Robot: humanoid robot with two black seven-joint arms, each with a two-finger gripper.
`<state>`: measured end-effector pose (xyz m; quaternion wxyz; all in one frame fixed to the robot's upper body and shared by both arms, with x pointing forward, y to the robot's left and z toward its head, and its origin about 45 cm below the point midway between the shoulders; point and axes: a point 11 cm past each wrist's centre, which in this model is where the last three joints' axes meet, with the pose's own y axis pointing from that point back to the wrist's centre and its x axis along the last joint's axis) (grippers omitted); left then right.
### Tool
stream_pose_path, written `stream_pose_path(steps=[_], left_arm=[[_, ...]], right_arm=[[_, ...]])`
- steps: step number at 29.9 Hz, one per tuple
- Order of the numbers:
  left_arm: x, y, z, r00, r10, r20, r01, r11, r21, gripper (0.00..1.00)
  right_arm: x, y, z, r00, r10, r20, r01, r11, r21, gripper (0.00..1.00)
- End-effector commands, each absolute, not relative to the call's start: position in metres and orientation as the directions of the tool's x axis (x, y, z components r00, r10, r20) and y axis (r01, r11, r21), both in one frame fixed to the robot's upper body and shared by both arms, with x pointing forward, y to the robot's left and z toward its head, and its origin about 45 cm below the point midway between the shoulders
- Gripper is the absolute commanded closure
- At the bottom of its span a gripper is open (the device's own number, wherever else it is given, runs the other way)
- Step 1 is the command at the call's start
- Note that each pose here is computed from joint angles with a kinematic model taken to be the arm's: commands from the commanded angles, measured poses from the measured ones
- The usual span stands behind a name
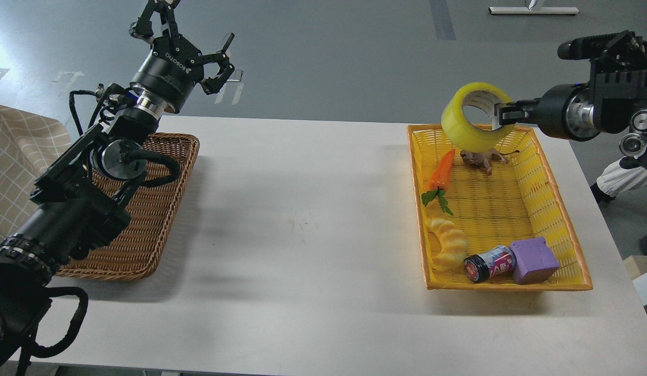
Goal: Place and transfer tape with both arms
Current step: 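Lift the tape roll and carry it toward the table center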
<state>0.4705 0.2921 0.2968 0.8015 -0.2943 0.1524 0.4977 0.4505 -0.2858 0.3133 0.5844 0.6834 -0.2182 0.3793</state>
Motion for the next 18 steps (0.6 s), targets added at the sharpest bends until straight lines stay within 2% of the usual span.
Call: stream_pose_path(steps=[1, 12, 18], left_arm=[[0.471, 0.292, 0.298, 0.459, 0.708, -0.536, -0.887, 0.331, -0.322, 0.02], [0.471, 0.289, 0.299, 0.465, 0.704, -0.536, -0.884, 0.335, -0.327, 0.02], [0.471, 0.289, 0.299, 0.465, 0.704, -0.537, -0.884, 0.335, -0.327, 0.02]], right_arm=[[0.454, -0.269, 0.319, 0.601, 0.158, 0.783, -0.742, -0.252, 0.621, 0.96], [0.46, -0.21, 0.326, 0.57, 0.197, 0.797, -0.72, -0.348, 0.601, 0.96], [0.459, -0.172, 0.315, 0.575, 0.218, 0.789, -0.686, -0.398, 0.609, 0.96]])
